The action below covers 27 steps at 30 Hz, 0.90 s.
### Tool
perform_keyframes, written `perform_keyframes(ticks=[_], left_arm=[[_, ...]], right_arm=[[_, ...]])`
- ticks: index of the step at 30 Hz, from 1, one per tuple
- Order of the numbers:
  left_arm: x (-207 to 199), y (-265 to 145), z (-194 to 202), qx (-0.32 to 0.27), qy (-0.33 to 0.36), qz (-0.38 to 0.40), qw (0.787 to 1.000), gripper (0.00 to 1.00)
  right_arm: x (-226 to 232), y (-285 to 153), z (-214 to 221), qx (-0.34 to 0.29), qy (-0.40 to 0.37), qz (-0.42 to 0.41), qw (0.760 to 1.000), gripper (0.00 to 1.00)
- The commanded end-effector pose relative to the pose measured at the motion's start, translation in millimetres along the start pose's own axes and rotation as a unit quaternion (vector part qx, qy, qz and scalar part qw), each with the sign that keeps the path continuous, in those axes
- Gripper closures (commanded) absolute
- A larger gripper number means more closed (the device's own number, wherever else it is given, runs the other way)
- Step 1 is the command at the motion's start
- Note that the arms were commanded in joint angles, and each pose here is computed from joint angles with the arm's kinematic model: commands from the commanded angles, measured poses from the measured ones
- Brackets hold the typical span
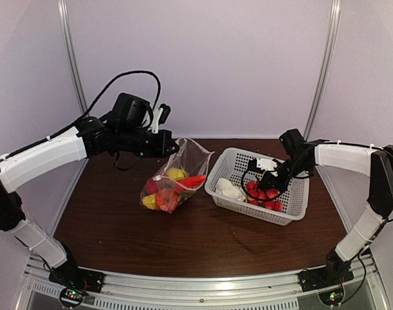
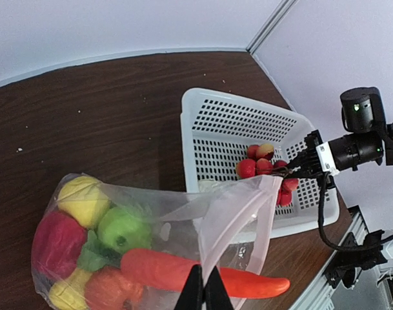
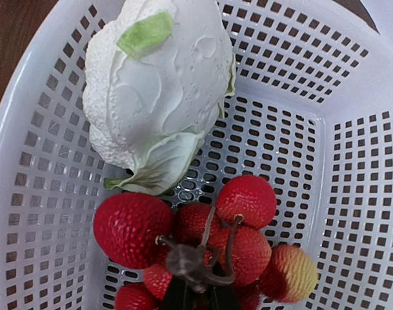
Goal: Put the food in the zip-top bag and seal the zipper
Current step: Pick up the fake fruit from the bin, then place the fake fruit in the zipper food storage bag.
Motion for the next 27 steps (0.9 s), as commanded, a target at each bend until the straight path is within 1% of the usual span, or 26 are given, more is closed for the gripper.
perform_keyframes(ticks=[1, 2, 3, 4, 5, 6, 8, 10, 12, 15, 18, 22, 24, 27], left_arm=[[-69.5, -42.0, -45.7, -0.087, 0.084, 0.041, 0.992, 1.0], [-87.3, -62.5, -59.3, -0.126, 0.105, 0.041, 0.986, 1.0], [-93.1, -74.6, -69.2, -0.152, 0.118, 0.028, 0.981, 1.0], [-85.4, -72.2, -69.5, -0.156, 0.12, 0.001, 0.98, 1.0], [-70.0, -58.5, -65.1, -0.138, 0.121, -0.029, 0.983, 1.0], [-59.8, -43.8, -58.7, -0.107, 0.114, -0.041, 0.987, 1.0], [-68.8, -17.7, -38.6, -0.048, 0.133, -0.005, 0.99, 1.0], [-61.4, 4.4, -19.2, -0.011, 0.124, -0.02, 0.992, 1.0], [-54.2, 15.1, -9.7, -0.003, 0.111, -0.034, 0.993, 1.0], [-59.7, 18.9, -7.9, -0.027, 0.096, 0.005, 0.995, 1.0], [-63.1, 23.2, -8.3, -0.035, 0.086, 0.022, 0.995, 1.0], [-63.3, 28.9, -5.9, -0.031, 0.069, 0.026, 0.997, 1.0], [-67.4, 23.6, -10.6, -0.038, 0.057, 0.035, 0.997, 1.0], [-78.0, 0.7, -28.5, -0.076, 0.045, 0.058, 0.994, 1.0]], right_arm=[[-12.1, -37.0, -35.7, -0.054, 0.021, 0.027, 0.998, 0.98], [-13.1, -49.7, -41.6, -0.066, 0.024, 0.039, 0.997, 1.0], [-14.4, -61.4, -47.3, -0.079, 0.03, 0.051, 0.995, 1.0], [-15.2, -71.8, -52.1, -0.091, 0.033, 0.063, 0.993, 1.0], [-15.2, -81.1, -56.5, -0.1, 0.035, 0.072, 0.992, 1.0], [-15.2, -88.8, -60.8, -0.106, 0.036, 0.078, 0.991, 1.0], [-14.5, -106.0, -71.6, -0.122, 0.039, 0.086, 0.988, 1.0], [-12.3, -127.1, -85.0, -0.142, 0.041, 0.093, 0.985, 1.0], [-7.9, -149.0, -98.3, -0.165, 0.038, 0.097, 0.981, 1.0], [3.6, -181.5, -117.3, -0.204, 0.03, 0.092, 0.974, 1.0], [19.1, -207.9, -137.2, -0.262, 0.026, 0.059, 0.963, 1.0], [32.4, -227.4, -163.8, -0.344, 0.036, -0.013, 0.938, 1.0], [34.6, -229.5, -177.1, -0.373, 0.046, -0.05, 0.925, 1.0], [37.5, -232.4, -199.5, -0.418, 0.047, -0.09, 0.903, 1.0]])
Point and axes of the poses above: each gripper's point midway between its finger pads, its own y axis out along the fingers, its own x axis along the line the jaws close on, z = x × y, the point moved 6 cm from there along -y, back along the fingers, and after that the axes turned 2 degrees about y, right-handed, at the moved point
